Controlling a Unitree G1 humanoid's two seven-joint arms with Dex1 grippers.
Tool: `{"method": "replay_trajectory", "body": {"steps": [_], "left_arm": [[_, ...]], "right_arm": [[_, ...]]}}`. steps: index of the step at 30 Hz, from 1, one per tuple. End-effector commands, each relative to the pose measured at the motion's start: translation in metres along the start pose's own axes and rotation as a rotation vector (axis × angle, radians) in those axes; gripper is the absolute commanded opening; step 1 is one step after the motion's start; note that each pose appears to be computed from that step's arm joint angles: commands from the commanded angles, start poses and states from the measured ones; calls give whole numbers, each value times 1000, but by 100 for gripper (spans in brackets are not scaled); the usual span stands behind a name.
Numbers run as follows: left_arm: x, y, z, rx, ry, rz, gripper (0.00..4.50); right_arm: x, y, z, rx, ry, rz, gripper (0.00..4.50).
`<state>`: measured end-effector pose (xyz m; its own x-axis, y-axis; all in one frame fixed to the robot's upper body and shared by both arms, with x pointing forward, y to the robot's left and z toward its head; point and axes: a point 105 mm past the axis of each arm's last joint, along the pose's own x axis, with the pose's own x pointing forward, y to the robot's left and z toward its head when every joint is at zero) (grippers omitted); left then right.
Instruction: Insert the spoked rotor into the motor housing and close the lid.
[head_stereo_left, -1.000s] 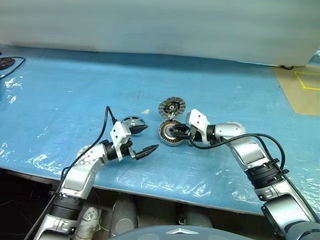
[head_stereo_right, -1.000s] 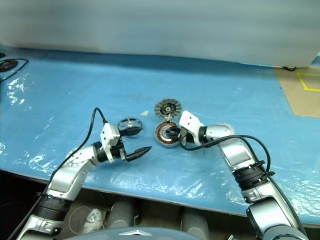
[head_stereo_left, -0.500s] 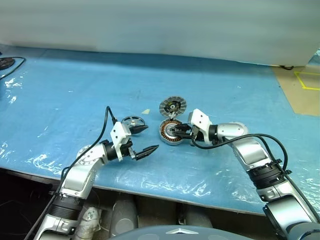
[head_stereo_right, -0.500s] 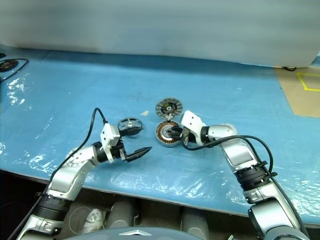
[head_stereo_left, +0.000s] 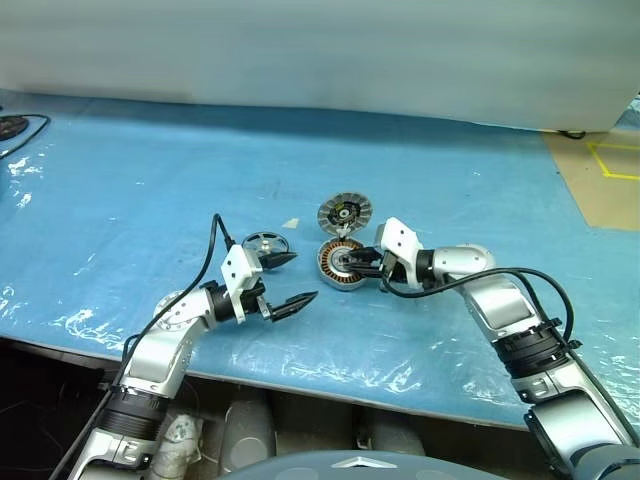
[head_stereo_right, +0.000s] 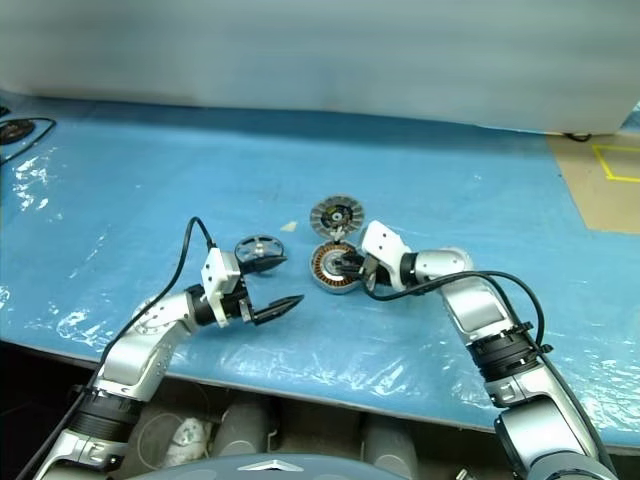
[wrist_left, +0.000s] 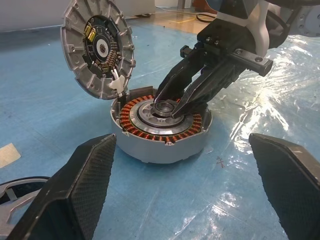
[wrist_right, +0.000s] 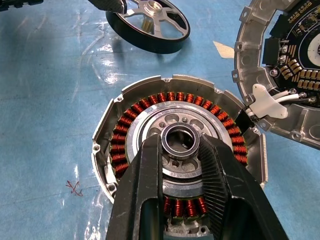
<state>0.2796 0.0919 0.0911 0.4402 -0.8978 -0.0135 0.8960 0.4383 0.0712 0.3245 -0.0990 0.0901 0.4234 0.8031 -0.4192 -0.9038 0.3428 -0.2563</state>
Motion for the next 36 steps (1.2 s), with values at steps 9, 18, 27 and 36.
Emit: {"method": "replay_trajectory", "body": {"steps": [9, 18, 27, 36], "left_arm": [[0, -2, 4, 24, -17, -11, 450], [1, -2, 4, 22, -18, -10, 450], [1, -2, 3, 20, -17, -14, 450], [1, -3, 3, 19, -15, -16, 450]], "right_arm": [[-1, -5, -3, 1, 14, -40, 67], [-7, -12, -5, -5, 27, -60, 67], [-12, -16, -7, -13, 44, -75, 67], [-8, -13, -6, -7, 34, -63, 67]]}}
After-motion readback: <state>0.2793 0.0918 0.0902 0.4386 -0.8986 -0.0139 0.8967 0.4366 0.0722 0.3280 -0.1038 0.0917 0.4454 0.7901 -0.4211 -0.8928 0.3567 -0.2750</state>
